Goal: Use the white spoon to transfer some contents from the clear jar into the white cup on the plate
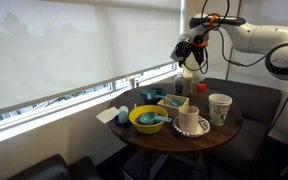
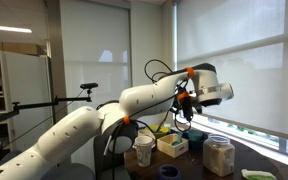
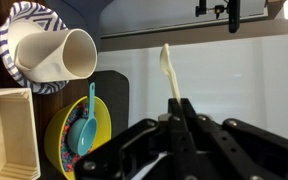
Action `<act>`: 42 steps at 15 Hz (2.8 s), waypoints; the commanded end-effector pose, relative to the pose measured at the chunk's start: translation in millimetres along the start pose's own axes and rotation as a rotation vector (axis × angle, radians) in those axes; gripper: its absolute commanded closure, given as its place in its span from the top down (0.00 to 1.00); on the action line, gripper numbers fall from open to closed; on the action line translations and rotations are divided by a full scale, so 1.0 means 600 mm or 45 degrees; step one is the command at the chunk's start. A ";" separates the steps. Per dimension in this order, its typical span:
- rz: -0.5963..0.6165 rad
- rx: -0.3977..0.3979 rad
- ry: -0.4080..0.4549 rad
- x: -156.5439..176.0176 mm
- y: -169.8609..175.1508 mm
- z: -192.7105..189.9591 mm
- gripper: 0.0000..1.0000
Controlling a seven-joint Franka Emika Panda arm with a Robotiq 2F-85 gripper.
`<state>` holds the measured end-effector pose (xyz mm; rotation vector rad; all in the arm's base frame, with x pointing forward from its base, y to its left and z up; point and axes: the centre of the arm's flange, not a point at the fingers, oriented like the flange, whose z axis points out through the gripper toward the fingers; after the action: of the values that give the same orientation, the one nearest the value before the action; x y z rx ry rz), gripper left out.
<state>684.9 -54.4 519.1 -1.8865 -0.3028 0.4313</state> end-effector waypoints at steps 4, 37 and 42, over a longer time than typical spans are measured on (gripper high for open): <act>0.025 -0.014 -0.052 0.005 0.014 0.008 0.01; 0.142 -0.271 -0.112 0.051 0.081 0.068 0.01; 0.103 -0.341 -0.109 0.050 0.078 0.072 0.01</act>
<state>693.6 -25.7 449.8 -2.0873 -0.3224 0.5856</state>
